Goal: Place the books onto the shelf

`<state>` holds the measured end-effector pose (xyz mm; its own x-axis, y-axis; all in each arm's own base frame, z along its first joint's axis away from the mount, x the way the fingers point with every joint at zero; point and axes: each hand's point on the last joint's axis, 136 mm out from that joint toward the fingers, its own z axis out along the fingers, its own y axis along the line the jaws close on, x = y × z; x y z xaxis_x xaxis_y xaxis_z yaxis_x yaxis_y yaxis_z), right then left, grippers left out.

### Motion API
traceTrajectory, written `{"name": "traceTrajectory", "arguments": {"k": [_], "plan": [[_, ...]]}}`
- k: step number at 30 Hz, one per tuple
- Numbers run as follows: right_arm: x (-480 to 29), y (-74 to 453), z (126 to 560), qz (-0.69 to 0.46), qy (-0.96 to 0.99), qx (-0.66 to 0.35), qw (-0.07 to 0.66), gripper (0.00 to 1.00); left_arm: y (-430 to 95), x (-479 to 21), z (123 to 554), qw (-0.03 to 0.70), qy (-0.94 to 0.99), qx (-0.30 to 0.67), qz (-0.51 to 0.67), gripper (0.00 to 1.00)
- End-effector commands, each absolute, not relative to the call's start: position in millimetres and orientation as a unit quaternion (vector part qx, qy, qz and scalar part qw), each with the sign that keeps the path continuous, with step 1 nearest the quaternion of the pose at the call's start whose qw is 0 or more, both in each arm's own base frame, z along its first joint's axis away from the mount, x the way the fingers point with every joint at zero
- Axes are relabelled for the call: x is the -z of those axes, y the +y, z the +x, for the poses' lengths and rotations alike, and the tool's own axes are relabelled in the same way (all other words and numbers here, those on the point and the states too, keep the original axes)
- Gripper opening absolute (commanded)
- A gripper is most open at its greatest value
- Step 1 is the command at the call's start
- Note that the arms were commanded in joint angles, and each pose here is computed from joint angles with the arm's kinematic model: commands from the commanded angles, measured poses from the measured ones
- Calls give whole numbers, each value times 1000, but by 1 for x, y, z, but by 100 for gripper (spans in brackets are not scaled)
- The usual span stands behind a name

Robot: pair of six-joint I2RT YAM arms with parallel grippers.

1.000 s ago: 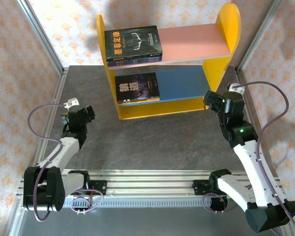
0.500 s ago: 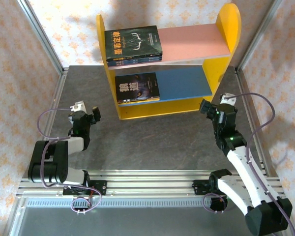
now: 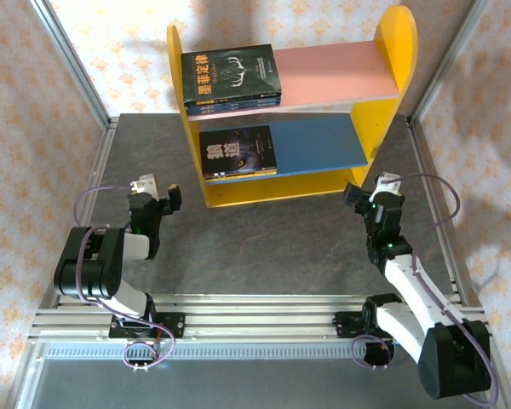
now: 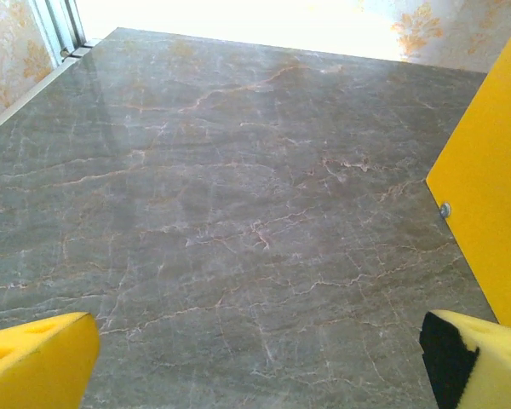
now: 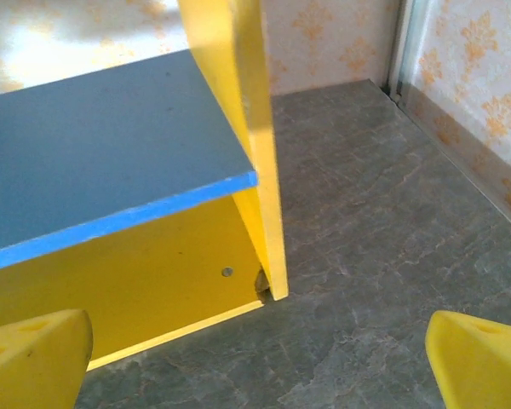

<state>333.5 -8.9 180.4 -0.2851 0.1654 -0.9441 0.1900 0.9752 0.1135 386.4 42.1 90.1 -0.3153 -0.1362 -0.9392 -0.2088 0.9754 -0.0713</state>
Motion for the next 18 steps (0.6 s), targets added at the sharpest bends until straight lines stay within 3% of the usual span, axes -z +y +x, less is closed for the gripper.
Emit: {"name": "traceTrajectory", "arguments": {"k": [1,18], "plan": [[-198,-15,345,112,770,-14,628,100,45,-98,391,581,806,-48,-98,99],[-144,-22,373,102,791,-36,602,100,37,-96,395,575,813,-36,-77,99]]}}
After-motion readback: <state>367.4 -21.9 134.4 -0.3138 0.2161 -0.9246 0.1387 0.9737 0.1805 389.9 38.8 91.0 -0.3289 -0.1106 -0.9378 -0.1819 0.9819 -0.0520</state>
